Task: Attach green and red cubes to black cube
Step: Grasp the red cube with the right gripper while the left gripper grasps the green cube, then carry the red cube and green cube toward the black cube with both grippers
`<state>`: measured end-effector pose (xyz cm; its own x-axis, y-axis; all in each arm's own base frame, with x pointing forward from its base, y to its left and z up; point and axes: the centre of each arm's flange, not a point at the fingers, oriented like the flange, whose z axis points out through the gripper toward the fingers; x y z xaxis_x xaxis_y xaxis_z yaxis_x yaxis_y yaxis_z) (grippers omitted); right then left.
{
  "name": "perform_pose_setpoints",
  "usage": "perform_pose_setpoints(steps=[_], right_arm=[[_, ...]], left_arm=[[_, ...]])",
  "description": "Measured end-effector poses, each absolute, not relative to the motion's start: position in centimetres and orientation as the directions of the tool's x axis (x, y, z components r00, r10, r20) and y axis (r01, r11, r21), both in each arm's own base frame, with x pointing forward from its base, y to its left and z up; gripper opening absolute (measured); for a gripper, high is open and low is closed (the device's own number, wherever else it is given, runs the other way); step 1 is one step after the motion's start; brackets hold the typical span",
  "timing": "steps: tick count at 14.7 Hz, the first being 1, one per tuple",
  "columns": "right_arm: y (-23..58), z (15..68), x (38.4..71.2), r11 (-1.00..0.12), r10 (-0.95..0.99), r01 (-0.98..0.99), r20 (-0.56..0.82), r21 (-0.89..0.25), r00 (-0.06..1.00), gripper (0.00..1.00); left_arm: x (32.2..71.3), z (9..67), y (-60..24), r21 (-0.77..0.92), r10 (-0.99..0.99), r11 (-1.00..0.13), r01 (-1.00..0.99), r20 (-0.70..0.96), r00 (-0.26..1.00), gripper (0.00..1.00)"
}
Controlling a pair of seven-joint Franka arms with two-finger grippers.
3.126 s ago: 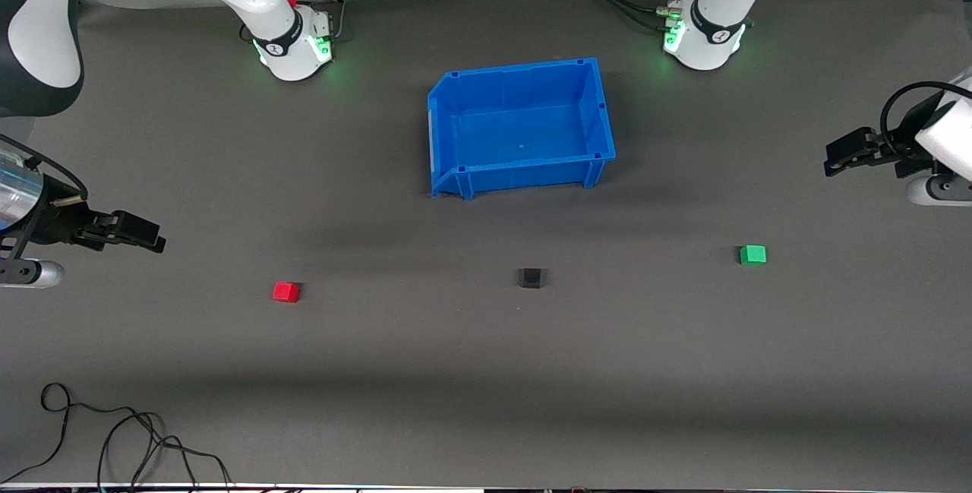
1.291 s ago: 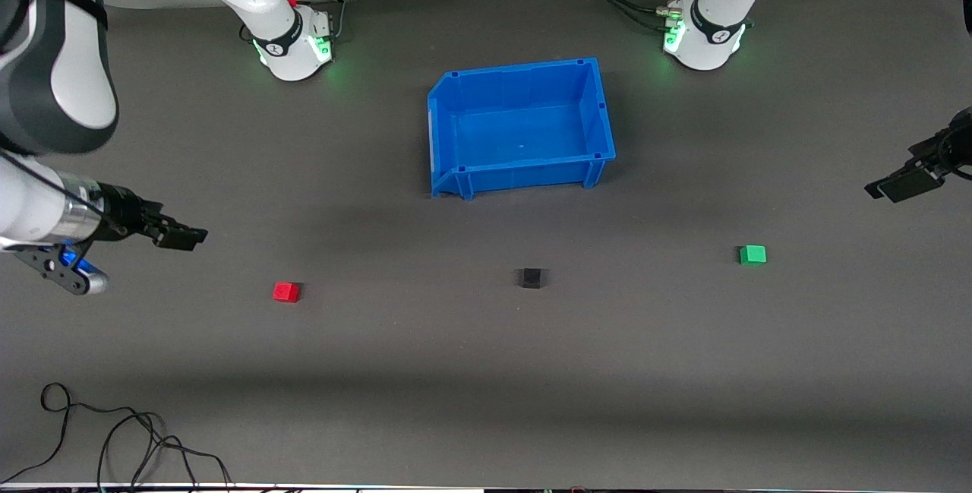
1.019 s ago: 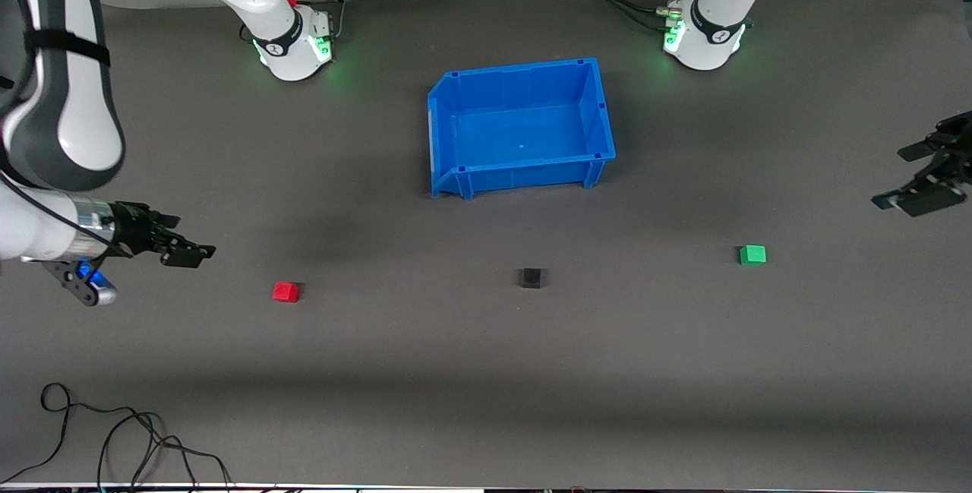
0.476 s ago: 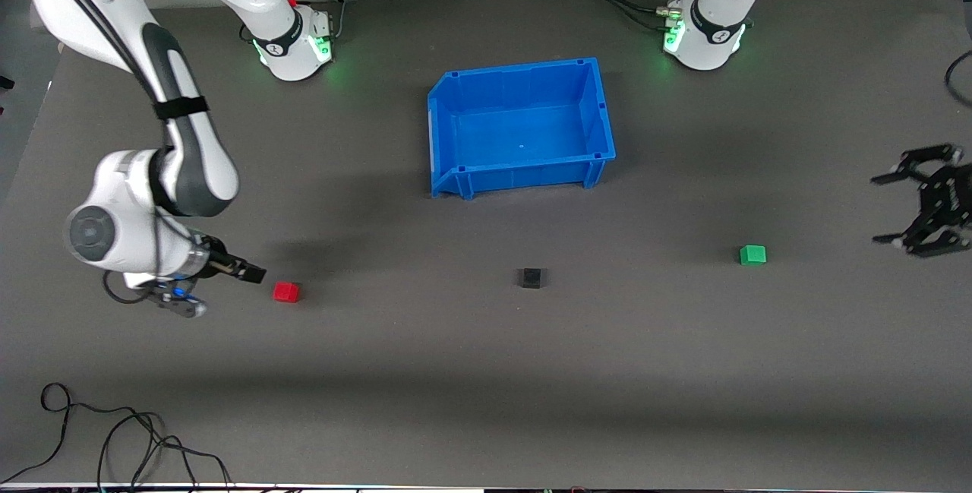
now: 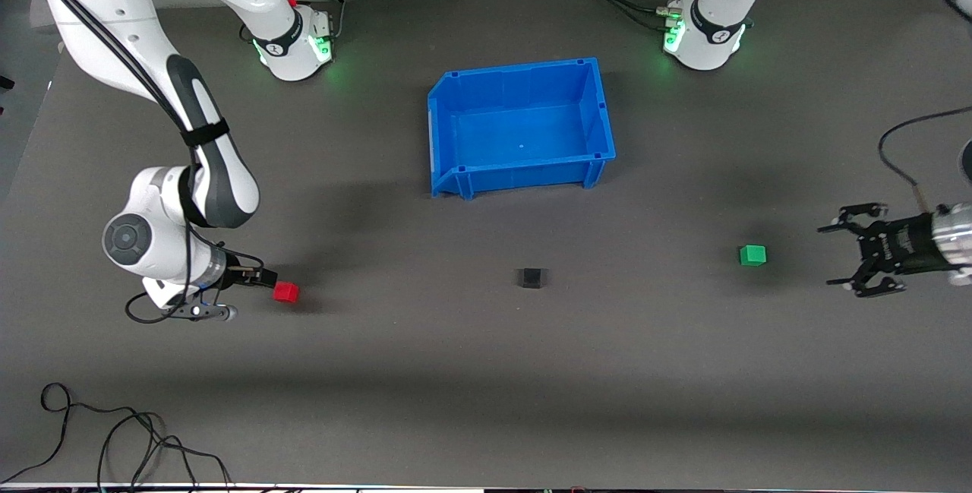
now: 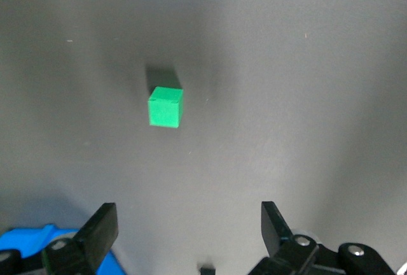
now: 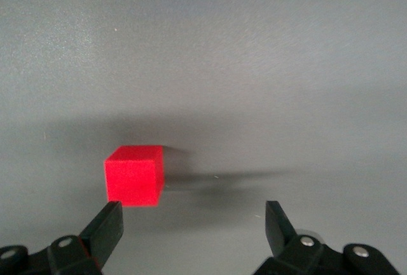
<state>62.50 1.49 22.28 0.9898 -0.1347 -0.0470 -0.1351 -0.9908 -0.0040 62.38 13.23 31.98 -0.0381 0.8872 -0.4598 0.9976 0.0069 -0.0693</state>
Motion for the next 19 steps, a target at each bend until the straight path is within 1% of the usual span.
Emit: perform_pose_setpoints(steps=[2,4,9,14,16,17,18,19], right_arm=[[1.8,21.1,62.5,-0.978,-0.196,-0.200,-0.066,-0.062,0.978,0.99],[2.0,20.6,62.8,-0.965,-0.238,-0.244,-0.074,-0.093,0.968,0.99],[2.2,19.1,64.1,-0.960,-0.259,-0.265,-0.075,-0.091,0.963,0.99],[3.2,17.6,65.1,-0.962,-0.253,-0.260,-0.077,-0.086,0.964,0.96],[3.5,17.4,65.3,-0.963,-0.250,-0.256,-0.076,-0.085,0.965,0.84],[3.5,17.4,65.3,-0.963,-0.250,-0.256,-0.075,-0.085,0.965,0.84],[3.5,17.5,65.3,-0.963,-0.250,-0.256,-0.075,-0.085,0.965,0.78],[3.4,17.5,65.4,-0.963,-0.251,-0.257,-0.074,-0.085,0.965,0.68]], left_arm=[[61.9,29.1,13.1,-0.033,0.868,-0.015,0.999,-0.497,-0.004,1.00],[60.7,26.4,13.7,0.001,0.847,-0.033,0.999,-0.530,0.028,1.00],[57.3,21.1,15.3,0.061,0.814,-0.045,0.997,-0.577,0.072,1.00],[55.4,17.3,15.0,0.095,0.797,-0.040,0.995,-0.597,0.090,1.00],[55.1,16.6,14.9,0.099,0.797,-0.039,0.994,-0.597,0.091,1.00],[55.1,16.4,14.9,0.099,0.798,-0.037,0.994,-0.597,0.089,1.00],[55.0,16.3,14.8,0.098,0.796,-0.031,0.995,-0.599,0.084,1.00],[55.0,16.2,14.7,0.100,0.794,-0.022,0.995,-0.603,0.078,1.00]])
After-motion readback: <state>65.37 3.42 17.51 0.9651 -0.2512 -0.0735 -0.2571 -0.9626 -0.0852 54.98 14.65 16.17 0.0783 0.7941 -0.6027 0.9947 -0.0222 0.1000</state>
